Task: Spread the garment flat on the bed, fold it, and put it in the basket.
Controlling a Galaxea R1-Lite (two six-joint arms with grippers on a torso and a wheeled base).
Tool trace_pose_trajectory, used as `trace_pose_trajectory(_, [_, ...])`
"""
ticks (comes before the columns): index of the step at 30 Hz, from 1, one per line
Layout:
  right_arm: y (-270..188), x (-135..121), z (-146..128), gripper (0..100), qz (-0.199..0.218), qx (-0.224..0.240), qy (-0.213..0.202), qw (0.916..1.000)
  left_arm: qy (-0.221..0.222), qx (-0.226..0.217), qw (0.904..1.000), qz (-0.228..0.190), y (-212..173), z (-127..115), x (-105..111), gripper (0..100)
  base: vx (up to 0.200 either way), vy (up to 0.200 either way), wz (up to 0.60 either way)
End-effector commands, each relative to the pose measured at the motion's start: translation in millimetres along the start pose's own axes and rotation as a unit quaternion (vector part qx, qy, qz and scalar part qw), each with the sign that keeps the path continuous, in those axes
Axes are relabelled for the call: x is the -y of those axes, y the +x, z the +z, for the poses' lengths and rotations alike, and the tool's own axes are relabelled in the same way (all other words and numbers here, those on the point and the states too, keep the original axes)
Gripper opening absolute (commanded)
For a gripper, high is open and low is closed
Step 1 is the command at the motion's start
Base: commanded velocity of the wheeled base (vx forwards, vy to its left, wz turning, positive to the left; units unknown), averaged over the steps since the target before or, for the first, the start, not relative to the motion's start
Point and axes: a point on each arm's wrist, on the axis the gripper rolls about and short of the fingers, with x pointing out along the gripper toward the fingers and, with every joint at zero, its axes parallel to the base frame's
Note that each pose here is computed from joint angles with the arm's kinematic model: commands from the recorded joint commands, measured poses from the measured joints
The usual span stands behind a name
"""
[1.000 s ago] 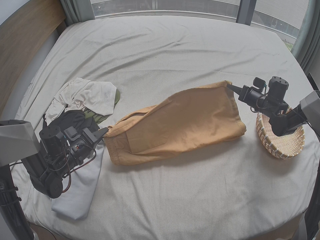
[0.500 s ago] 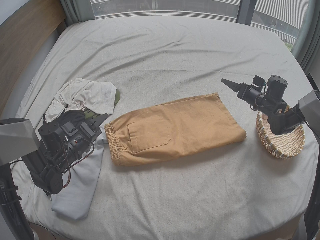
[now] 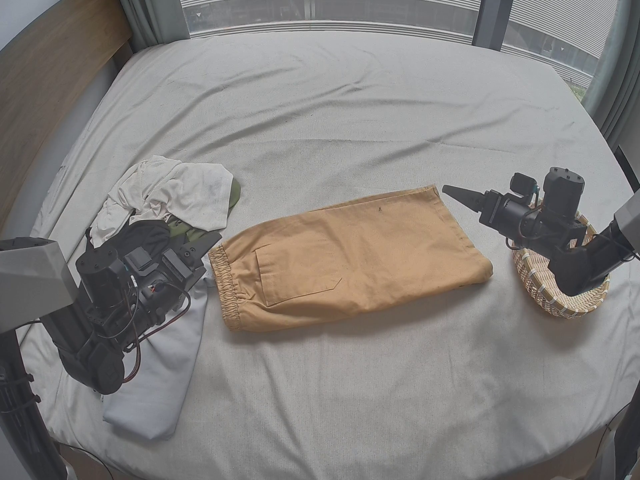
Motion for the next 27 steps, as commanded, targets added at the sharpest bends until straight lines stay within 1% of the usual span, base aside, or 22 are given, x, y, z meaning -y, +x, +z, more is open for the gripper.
trace_pose_trajectory(1, [-36,-22,6,100,0.0,0.005,0.025,0.9997,0.006,-0.019,0.9995,-0.024,-16,-6,21,100,0.0,0.0,0.0])
trace_pose_trajectory(3, [-43,-23,-1,100,-0.005,-0.003,0.047,0.9989,0.014,-0.026,0.9993,-0.022,-19,-10,21,100,0.0,0.0,0.0])
trace_pose_trajectory(6, [-48,-21,-10,100,-0.011,-0.008,0.052,0.9986,0.037,-0.032,0.9987,-0.014,-21,-13,18,100,0.0,0.0,0.0])
trace_pose_trajectory(9, [-55,-17,-21,100,-0.021,-0.009,0.056,0.9982,0.087,-0.042,0.9953,-0.007,-25,-18,14,100,0.0,0.0,0.0])
trace_pose_trajectory(10, [-56,-17,-22,100,-0.021,-0.009,0.056,0.9982,0.087,-0.042,0.9953,-0.007,-25,-18,14,100,0.0,0.0,0.0])
trace_pose_trajectory(12, [-60,-13,-33,100,-0.026,-0.015,0.063,0.9976,0.093,-0.048,0.9945,-0.009,-26,-21,16,100,0.0,0.0,0.0])
trace_pose_trajectory(15, [-55,-1,-41,100,-0.033,-0.012,0.063,0.9974,0.092,-0.052,0.9943,-0.009,-26,-23,16,100,0.0,0.0,0.0])
trace_pose_trajectory(17, [-54,1,-45,100,-0.033,-0.013,0.065,0.9972,0.092,-0.053,0.9943,-0.008,-25,-24,15,100,0.0,0.0,0.0])
trace_pose_trajectory(23, [-52,9,-55,100,-0.043,-0.027,0.085,0.9951,0.092,-0.057,0.9941,-0.004,-23,-25,12,100,0.0,0.0,0.0])
trace_pose_trajectory(25, [-50,15,-62,100,-0.05,-0.038,0.1,0.993,0.092,-0.058,0.9941,-0.004,-24,-26,12,100,0.0,0.0,0.0])
trace_pose_trajectory(27, [-49,17,-64,100,-0.052,-0.041,0.103,0.9925,0.093,-0.059,0.994,-0.004,-23,-26,12,100,0.0,0.0,0.0])
